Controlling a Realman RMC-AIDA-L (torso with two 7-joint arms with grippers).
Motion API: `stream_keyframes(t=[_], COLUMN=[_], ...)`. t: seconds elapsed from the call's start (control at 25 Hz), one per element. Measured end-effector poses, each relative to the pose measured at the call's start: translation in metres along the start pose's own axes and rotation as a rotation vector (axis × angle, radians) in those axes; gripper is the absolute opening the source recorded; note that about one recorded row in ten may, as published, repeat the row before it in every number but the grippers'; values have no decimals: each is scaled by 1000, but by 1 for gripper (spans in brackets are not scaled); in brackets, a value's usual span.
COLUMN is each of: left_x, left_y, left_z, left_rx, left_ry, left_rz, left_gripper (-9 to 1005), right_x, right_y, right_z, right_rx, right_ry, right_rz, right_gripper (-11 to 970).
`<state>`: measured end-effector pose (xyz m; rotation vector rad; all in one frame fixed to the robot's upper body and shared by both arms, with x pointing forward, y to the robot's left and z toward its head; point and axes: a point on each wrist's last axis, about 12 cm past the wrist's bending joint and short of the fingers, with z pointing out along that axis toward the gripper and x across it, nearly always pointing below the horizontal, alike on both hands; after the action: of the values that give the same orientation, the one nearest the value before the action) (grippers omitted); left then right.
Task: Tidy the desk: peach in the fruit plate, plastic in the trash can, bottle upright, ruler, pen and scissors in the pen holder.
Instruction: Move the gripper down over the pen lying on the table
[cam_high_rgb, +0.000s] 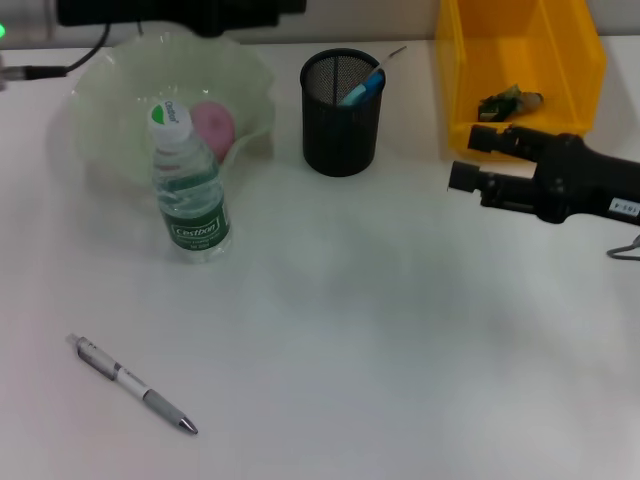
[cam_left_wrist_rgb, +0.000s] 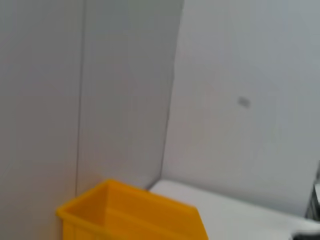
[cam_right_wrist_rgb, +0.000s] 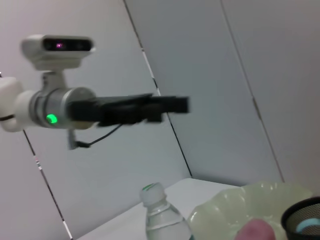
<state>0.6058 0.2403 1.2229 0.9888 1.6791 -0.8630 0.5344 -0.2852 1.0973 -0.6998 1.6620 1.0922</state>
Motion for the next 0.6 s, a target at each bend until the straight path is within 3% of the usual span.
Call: stream_keyframes(t=[0.24, 0.6], left_x=[6, 34], left_y=[-13, -20], left_z=[-24, -61], left_rx=[-3, -96], left_ry=[35, -99], left_rz=[50, 9], left_gripper=[586, 585], right_x=[-11, -43], right_y=[-3, 4], right_z=[-4, 9], right_rx=[-2, -54], right_ry=[46, 187], right_rz=[35, 29], right_gripper=[787, 786])
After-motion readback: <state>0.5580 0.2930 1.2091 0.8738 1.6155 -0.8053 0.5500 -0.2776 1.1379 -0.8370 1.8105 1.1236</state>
